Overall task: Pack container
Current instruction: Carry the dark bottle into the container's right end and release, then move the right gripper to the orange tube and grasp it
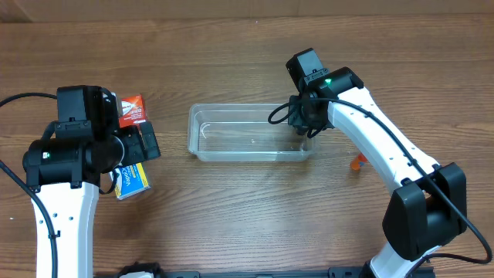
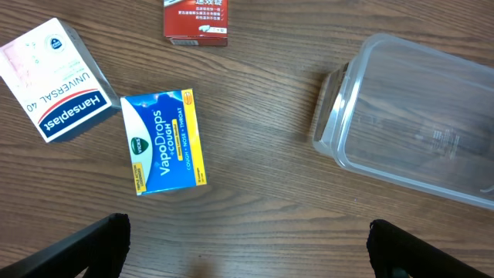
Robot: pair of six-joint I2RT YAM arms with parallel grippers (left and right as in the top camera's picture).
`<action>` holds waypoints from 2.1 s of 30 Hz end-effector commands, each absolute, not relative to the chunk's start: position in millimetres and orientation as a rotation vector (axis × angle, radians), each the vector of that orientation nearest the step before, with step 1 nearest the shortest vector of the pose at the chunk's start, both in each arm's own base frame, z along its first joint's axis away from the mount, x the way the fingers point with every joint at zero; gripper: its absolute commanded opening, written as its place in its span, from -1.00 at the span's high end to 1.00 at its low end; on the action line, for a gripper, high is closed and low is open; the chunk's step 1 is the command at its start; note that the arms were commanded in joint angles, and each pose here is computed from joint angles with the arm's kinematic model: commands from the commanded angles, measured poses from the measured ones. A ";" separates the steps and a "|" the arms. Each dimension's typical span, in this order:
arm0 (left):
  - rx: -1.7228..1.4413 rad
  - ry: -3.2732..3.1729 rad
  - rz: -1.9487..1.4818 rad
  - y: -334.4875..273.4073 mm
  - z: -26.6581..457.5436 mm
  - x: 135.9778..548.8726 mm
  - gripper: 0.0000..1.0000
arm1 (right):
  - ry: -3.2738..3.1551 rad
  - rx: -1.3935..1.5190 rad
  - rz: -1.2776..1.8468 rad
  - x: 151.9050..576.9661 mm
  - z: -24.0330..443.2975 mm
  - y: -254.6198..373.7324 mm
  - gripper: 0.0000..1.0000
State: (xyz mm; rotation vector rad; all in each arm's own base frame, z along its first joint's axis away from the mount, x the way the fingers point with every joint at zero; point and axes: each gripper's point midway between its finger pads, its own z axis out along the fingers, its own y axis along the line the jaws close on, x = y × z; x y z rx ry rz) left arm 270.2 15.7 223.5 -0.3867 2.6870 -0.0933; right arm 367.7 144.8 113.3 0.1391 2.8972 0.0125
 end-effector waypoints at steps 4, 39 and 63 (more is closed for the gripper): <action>-0.370 2.664 -0.086 15.4 231.8 273.4 -1.00 | 2.874 0.155 -0.005 373.5 111.6 142.2 0.92; -0.371 2.671 -0.085 15.4 231.0 271.8 -1.00 | 2.618 0.621 0.038 342.9 294.1 15.1 -0.99; -0.372 2.671 -0.085 15.4 231.0 271.8 -1.00 | 3.016 0.749 -0.006 284.7 92.5 -8.1 -0.87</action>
